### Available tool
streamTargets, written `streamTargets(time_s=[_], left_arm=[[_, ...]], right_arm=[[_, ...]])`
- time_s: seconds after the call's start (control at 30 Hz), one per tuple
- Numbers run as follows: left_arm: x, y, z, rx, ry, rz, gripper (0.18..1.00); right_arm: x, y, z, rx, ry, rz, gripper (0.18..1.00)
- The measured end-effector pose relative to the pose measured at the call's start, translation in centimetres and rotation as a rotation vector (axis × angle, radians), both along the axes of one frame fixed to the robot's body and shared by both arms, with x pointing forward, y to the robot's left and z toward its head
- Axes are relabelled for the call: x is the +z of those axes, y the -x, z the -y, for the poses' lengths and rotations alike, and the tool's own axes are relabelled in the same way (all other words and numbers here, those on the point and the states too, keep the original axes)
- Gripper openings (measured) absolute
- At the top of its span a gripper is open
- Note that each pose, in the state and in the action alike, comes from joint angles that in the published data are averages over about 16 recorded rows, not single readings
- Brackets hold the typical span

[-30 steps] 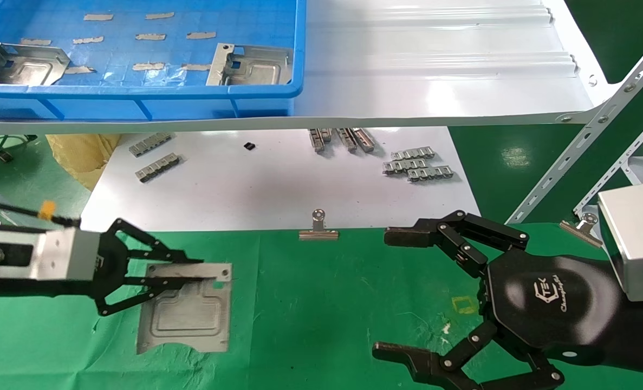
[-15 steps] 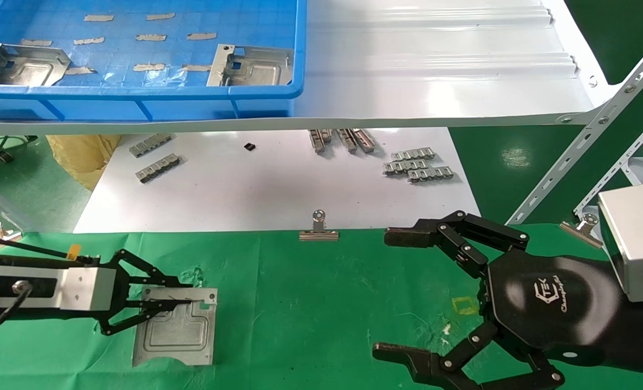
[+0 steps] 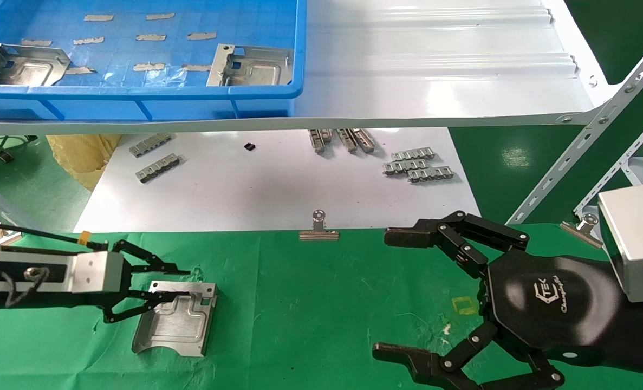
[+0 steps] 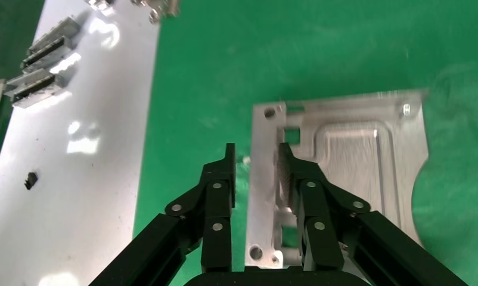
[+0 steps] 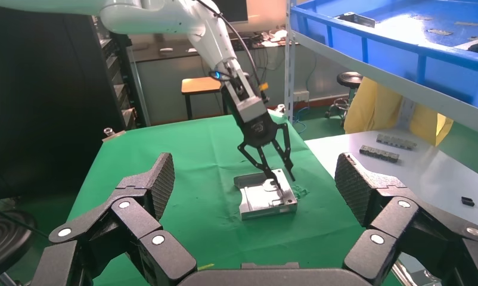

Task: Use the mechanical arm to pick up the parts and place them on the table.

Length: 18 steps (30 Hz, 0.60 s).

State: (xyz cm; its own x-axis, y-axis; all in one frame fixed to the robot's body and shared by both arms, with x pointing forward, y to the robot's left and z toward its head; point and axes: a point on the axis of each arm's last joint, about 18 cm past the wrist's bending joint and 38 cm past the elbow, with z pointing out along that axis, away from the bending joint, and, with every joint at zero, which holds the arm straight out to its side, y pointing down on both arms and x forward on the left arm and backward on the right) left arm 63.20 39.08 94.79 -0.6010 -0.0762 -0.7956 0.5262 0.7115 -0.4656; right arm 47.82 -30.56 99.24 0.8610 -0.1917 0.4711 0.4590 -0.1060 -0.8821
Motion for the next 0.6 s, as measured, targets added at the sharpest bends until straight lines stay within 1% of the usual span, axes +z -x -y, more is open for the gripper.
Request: streamTargets(time_s=[0.1,0.3,0.43,0.5,0.6], left_arm=[[0.7,0.2,-0.1,0.008,0.052,-0.007,0.349],[2.0,0.6,-0.4,0.025,0.154,-0.013,0.435],[2.4,0.6,-0.5,0.032,0.193,-0.014,0.524],[2.5,0.7,-0.5,0.033,0.201,-0.014,0.558],[2.5,0.7,-0.5,0.03,0.213,-0.016,0.633]], right_arm=[[0.0,0.0,0.0,0.0,0.0,0.0,1.001],[0.0,0.0,0.0,0.0,0.0,0.0,1.001],[0.0,0.0,0.0,0.0,0.0,0.0,1.001],[0.0,0.0,0.0,0.0,0.0,0.0,1.001],[0.0,0.0,0.0,0.0,0.0,0.0,1.001]])
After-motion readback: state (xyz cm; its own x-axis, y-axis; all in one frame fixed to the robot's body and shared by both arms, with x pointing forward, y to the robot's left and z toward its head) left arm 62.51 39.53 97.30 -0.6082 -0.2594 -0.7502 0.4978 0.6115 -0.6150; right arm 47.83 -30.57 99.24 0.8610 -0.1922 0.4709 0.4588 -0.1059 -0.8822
